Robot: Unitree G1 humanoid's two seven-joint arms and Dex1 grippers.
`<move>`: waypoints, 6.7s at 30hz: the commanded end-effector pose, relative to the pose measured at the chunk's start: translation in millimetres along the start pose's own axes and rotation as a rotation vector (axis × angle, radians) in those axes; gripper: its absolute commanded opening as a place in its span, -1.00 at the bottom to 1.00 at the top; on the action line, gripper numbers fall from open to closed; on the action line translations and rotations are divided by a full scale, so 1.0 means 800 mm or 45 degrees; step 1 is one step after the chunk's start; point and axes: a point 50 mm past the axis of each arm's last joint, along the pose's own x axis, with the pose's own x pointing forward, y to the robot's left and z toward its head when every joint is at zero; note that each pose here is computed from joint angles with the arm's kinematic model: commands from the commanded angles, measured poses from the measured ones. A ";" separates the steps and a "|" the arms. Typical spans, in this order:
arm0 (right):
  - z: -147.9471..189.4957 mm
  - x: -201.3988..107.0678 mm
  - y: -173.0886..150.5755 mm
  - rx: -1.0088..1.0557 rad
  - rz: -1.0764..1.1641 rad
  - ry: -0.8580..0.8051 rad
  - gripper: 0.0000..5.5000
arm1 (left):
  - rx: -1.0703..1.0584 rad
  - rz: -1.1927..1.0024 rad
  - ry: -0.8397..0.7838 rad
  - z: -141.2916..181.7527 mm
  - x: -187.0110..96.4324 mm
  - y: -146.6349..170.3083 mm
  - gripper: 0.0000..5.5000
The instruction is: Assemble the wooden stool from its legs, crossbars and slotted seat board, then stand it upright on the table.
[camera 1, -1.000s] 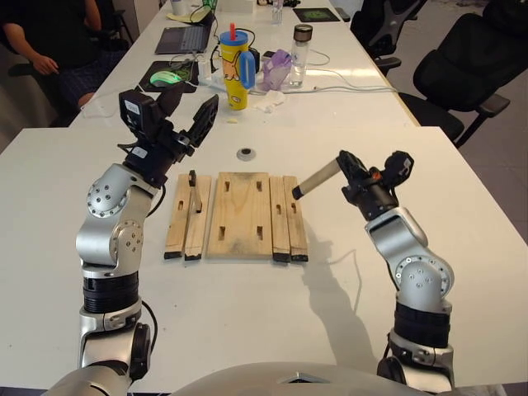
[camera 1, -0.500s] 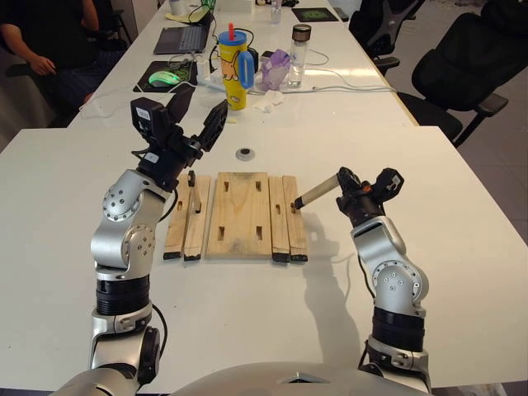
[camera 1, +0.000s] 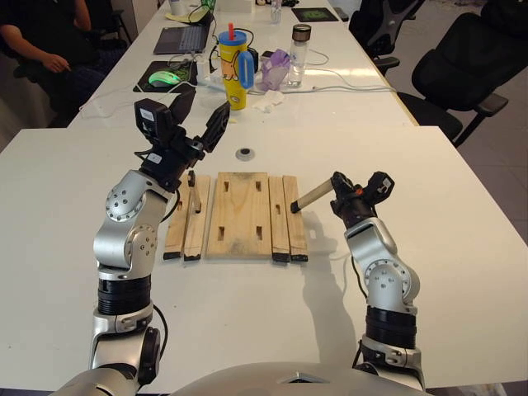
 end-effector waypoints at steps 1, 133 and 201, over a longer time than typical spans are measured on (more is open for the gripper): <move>-0.004 0.004 0.001 -0.166 -0.046 0.048 -0.84 | 0.021 0.034 -0.007 0.002 0.001 -0.001 0.36; 0.101 -0.013 0.062 -0.135 1.208 0.192 -0.32 | -0.297 -0.347 -0.028 0.076 0.023 0.026 -0.84; 0.096 -0.004 0.063 -0.689 1.750 0.396 -0.25 | 0.237 -0.811 1.120 -0.109 -0.104 -0.013 0.21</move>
